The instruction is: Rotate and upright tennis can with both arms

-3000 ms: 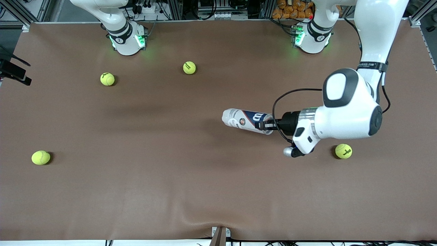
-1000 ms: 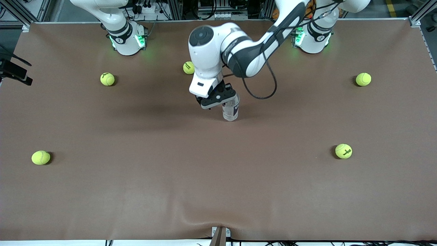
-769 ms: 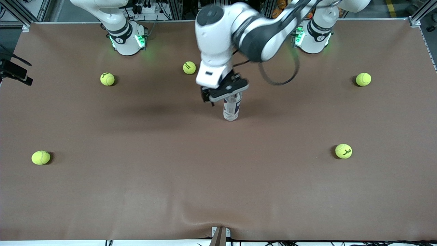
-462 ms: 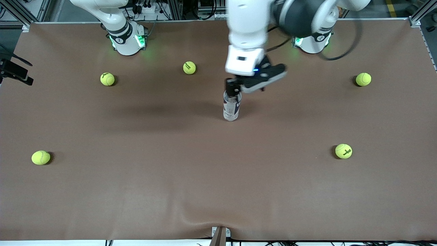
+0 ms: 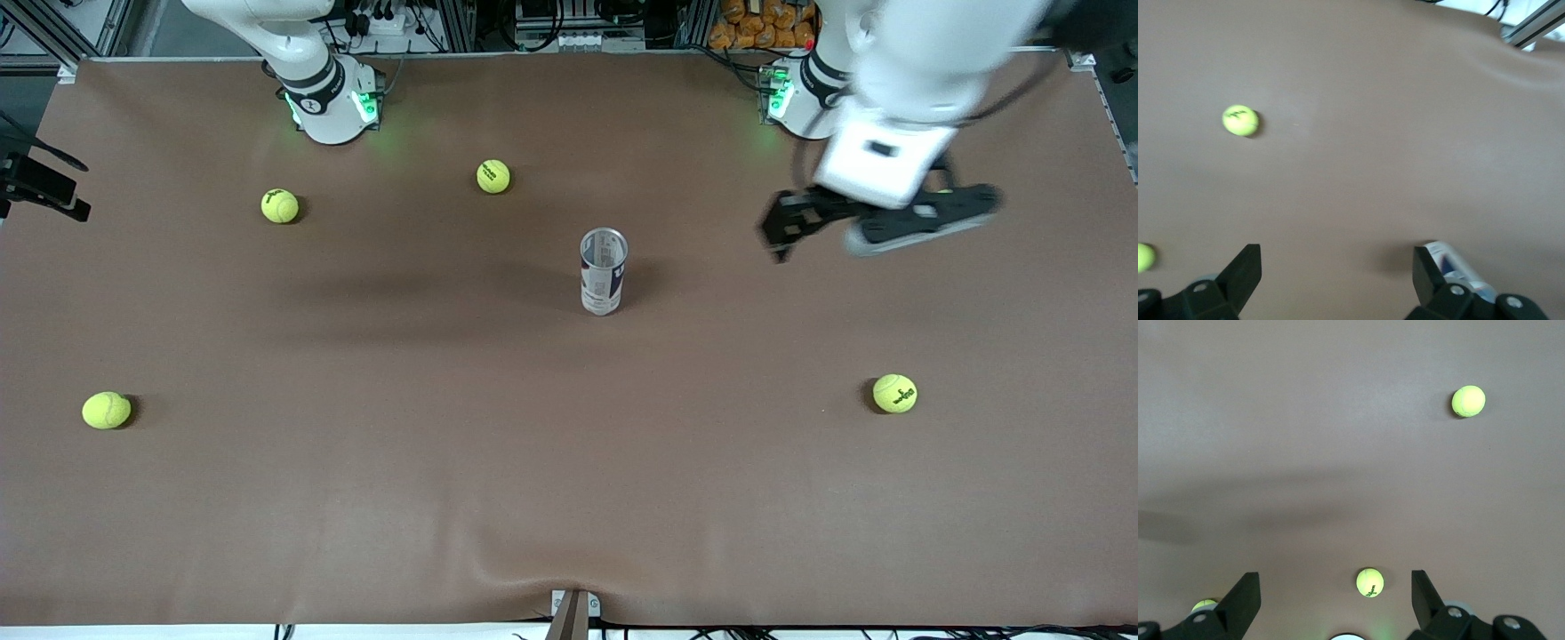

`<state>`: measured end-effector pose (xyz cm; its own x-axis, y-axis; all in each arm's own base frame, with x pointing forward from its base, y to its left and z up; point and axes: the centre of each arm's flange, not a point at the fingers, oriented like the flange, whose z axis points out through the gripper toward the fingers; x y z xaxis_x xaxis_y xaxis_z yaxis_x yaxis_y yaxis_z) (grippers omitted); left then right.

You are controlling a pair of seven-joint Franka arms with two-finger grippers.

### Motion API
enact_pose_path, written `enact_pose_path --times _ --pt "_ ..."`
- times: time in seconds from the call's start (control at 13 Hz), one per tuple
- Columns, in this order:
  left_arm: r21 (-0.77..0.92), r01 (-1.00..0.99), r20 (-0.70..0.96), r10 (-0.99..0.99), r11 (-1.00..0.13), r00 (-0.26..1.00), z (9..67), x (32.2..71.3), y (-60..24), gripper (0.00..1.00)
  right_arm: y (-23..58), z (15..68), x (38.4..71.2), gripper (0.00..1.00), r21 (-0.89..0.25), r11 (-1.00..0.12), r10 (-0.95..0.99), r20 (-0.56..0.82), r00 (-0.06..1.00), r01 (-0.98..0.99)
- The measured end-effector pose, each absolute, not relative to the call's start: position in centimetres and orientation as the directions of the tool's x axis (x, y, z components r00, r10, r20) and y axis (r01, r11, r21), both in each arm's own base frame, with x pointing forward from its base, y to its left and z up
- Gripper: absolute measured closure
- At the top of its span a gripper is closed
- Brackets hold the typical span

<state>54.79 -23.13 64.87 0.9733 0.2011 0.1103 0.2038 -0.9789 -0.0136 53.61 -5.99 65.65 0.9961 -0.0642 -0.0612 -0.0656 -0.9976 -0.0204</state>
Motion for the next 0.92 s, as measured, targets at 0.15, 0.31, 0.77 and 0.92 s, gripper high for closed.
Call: enact_pose_path --times 0.15,0.31,0.77,0.92 --pt "-0.034 0.113 0.085 0.11 -0.993 0.99 65.2 55.4 -18.2 0.0 -6.0 65.7 53.6 0.0 -0.02 -0.998 -0.064 -0.061 0.996 -0.065" --pt "-0.031 0.049 0.053 0.048 -0.998 0.997 64.6 55.5 -14.0 0.0 -5.9 65.7 53.6 0.0 -0.02 -0.998 -0.063 -0.061 0.996 -0.065" --pt "0.031 0.022 0.052 0.024 -0.999 0.998 63.3 52.4 -9.4 0.0 -5.9 65.6 53.6 0.0 -0.02 -0.998 -0.063 -0.061 0.996 -0.064" --pt "0.028 0.007 0.069 0.009 -1.0 0.998 63.6 52.2 -9.0 0.0 -5.9 65.6 53.6 0.0 -0.02 -0.998 -0.063 -0.061 0.996 -0.064"
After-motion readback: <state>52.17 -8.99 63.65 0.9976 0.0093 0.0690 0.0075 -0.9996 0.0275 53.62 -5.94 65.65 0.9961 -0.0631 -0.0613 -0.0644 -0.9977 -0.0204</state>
